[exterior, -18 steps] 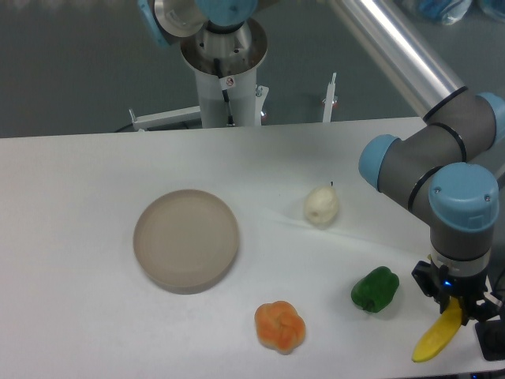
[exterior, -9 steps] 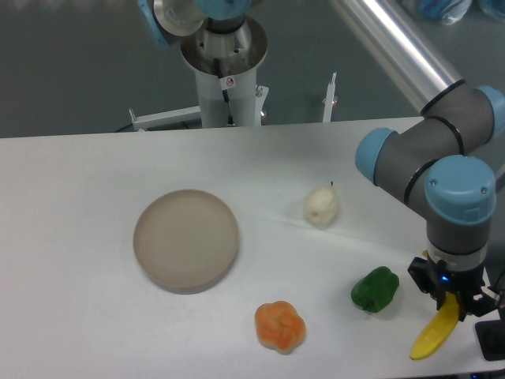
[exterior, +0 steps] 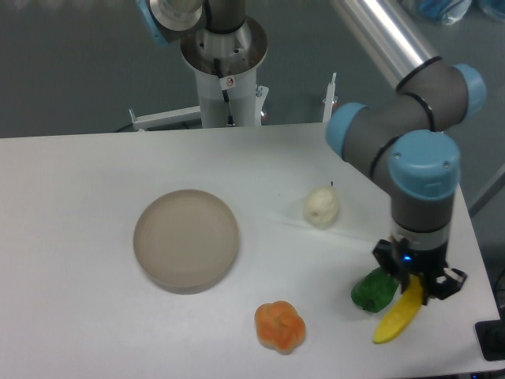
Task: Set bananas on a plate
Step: 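Carry the banana past the green pepper over to the beige plate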
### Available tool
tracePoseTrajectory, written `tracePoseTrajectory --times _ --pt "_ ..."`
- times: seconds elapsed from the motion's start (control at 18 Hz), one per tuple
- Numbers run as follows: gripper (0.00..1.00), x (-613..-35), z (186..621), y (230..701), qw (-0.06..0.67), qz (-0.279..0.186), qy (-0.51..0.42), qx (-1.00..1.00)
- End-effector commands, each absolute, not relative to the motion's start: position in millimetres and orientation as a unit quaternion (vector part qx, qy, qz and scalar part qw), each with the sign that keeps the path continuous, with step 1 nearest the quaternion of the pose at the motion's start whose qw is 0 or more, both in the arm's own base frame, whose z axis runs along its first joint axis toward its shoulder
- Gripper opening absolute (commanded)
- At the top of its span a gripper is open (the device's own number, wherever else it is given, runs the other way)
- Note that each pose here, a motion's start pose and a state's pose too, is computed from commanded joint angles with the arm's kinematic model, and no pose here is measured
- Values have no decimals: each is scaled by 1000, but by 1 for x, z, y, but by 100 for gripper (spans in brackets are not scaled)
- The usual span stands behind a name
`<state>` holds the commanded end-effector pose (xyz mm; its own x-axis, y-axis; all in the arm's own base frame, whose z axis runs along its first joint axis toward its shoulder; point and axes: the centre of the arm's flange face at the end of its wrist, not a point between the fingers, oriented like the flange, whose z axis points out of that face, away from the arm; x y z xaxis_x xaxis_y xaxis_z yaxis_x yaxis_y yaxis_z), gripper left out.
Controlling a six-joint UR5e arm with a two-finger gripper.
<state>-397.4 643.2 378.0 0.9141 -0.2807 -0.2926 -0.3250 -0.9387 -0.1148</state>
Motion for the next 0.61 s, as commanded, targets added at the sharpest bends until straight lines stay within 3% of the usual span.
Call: tracePoseTrajectory --times 0.33,0.61 --pt "20 -349 383 642 120 85 110 -983" --pt "20 -304 365 624 102 60 116 -986"
